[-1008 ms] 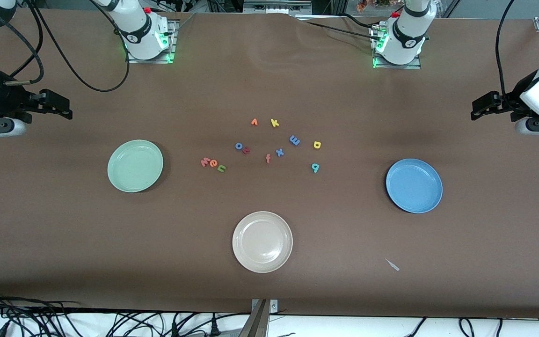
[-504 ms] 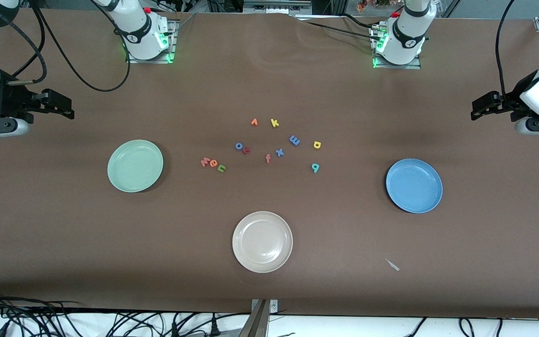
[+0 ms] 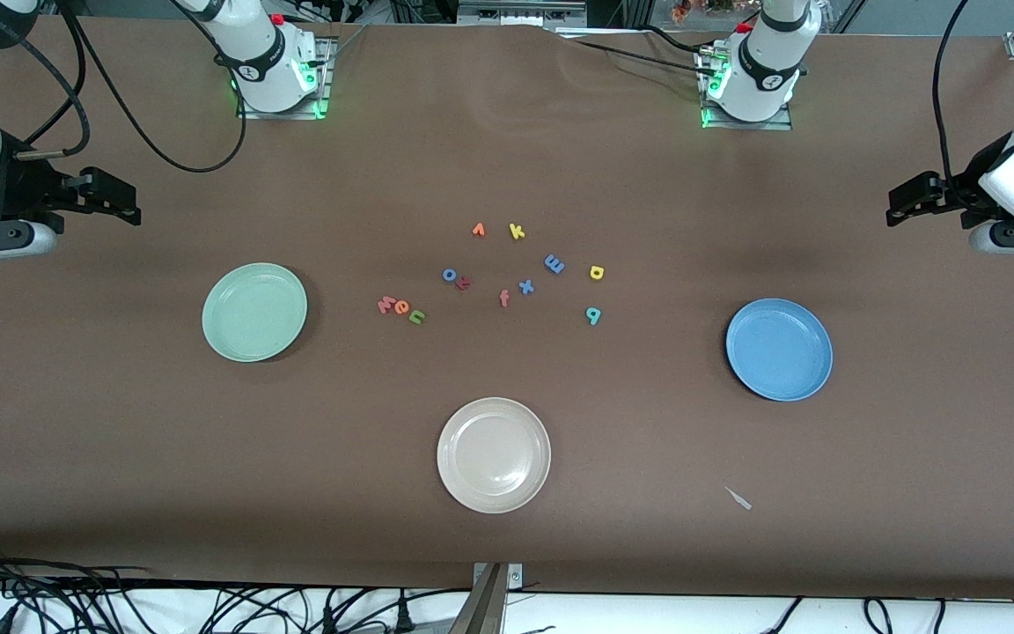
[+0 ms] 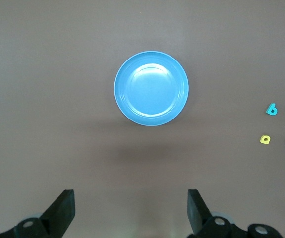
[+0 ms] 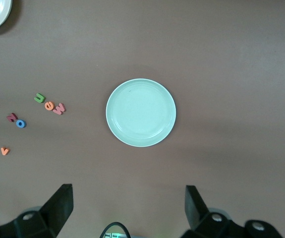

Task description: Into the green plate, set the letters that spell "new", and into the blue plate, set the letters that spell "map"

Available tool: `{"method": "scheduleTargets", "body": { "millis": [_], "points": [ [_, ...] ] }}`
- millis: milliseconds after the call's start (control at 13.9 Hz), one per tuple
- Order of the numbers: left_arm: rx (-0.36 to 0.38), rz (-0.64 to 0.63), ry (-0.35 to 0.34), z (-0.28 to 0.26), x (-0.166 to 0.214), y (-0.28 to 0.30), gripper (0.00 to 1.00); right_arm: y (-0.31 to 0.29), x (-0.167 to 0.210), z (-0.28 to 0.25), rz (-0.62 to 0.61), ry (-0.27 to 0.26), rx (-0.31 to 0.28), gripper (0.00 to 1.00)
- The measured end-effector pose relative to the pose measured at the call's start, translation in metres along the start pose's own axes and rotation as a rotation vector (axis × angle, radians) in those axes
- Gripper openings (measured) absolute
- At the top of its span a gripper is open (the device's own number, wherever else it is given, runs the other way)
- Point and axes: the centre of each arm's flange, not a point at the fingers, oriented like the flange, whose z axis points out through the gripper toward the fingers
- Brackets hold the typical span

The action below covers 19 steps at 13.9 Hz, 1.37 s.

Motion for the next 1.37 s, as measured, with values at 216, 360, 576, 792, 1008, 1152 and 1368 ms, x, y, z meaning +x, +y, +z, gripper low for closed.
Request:
{"method": "scheduleTargets", "body": {
  "millis": [216,360,576,792,1008,1152,1368],
  "points": [
    [0.000,0.001,0.000,0.0000,0.0000,0.0000,1.00,-0.0001,0.0000,0.0000,0.000,0.000,0.000,1.00],
    [0.000,0.001,0.000,0.0000,0.0000,0.0000,1.00,-0.0001,-0.0001,0.0000,0.000,0.000,0.000,1.00],
    [0.000,0.002,0.000,0.0000,0.0000,0.0000,1.00,-0.0037,0.0001,0.0001,-0.007,-0.001,0.000,1.00],
    [0.000,0.003,0.000,0.0000,0.0000,0.0000,1.00,-0.0057,0.0002,0.0002,-0.010,-0.001,0.000,1.00],
    [0.000,0.003,0.000,0.0000,0.0000,0.0000,1.00,-0.0057,0.0002,0.0001,-0.010,-0.001,0.000,1.00],
    [0.000,0.003,0.000,0.0000,0.0000,0.0000,1.00,-0.0057,0.0002,0.0000,-0.010,-0.001,0.000,1.00],
    [0.000,0.003,0.000,0.0001,0.0001,0.0000,1.00,-0.0057,-0.0001,-0.0015,-0.010,0.002,-0.001,1.00]
  ]
}}
